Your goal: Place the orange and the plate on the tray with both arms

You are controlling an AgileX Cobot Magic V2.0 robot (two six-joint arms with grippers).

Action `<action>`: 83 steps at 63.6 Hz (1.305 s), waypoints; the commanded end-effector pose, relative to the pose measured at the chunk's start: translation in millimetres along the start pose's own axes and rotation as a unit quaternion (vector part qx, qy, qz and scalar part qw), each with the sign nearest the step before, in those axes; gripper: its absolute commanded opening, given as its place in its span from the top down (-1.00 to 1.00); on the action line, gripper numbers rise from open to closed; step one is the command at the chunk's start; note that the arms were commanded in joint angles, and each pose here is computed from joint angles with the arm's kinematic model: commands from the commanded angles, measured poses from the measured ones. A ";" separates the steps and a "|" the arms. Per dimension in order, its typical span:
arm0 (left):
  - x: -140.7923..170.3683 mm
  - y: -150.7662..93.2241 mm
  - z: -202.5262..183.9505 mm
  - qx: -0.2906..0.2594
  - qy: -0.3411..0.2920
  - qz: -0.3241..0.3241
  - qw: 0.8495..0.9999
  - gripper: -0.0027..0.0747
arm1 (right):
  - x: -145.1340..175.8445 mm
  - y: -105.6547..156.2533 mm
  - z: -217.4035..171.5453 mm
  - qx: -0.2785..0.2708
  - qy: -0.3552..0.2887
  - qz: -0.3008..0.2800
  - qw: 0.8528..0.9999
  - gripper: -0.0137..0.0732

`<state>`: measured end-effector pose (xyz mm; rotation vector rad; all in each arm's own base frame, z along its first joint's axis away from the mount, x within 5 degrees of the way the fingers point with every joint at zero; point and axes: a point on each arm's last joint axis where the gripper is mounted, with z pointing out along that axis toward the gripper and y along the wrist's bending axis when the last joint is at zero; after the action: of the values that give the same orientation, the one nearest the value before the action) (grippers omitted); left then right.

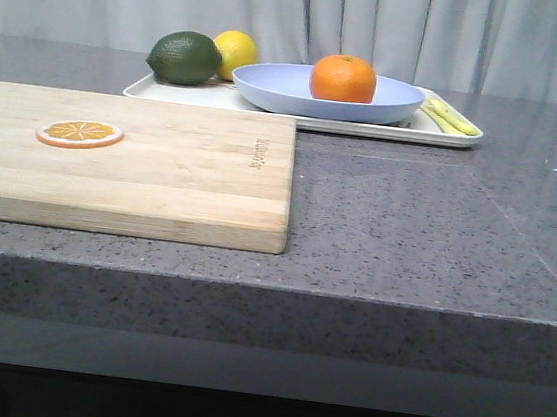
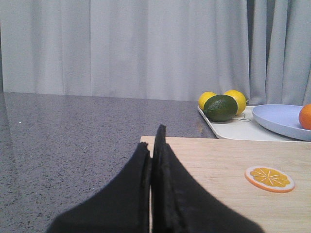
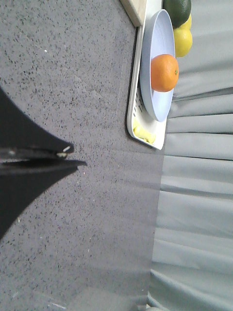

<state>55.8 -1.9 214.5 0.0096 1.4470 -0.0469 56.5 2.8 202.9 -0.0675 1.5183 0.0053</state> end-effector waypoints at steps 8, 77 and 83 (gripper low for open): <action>0.5 0.0 -1.6 0.002 -0.035 -0.008 0.999 0.98 | -17.2 -1.6 -3.0 0.009 -0.065 -0.001 0.998 0.84; 0.5 0.0 -1.6 0.002 -0.035 -0.008 0.999 0.98 | -18.1 -4.2 -3.2 0.034 -0.070 0.041 0.996 0.84; 0.5 0.0 -1.6 0.002 -0.035 -0.008 0.999 0.98 | -18.1 -4.2 -3.2 0.034 -0.070 0.041 0.996 0.84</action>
<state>55.8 -1.9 214.5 0.0096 1.4470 -0.0469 56.5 -1.2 204.2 0.0628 1.5042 0.0345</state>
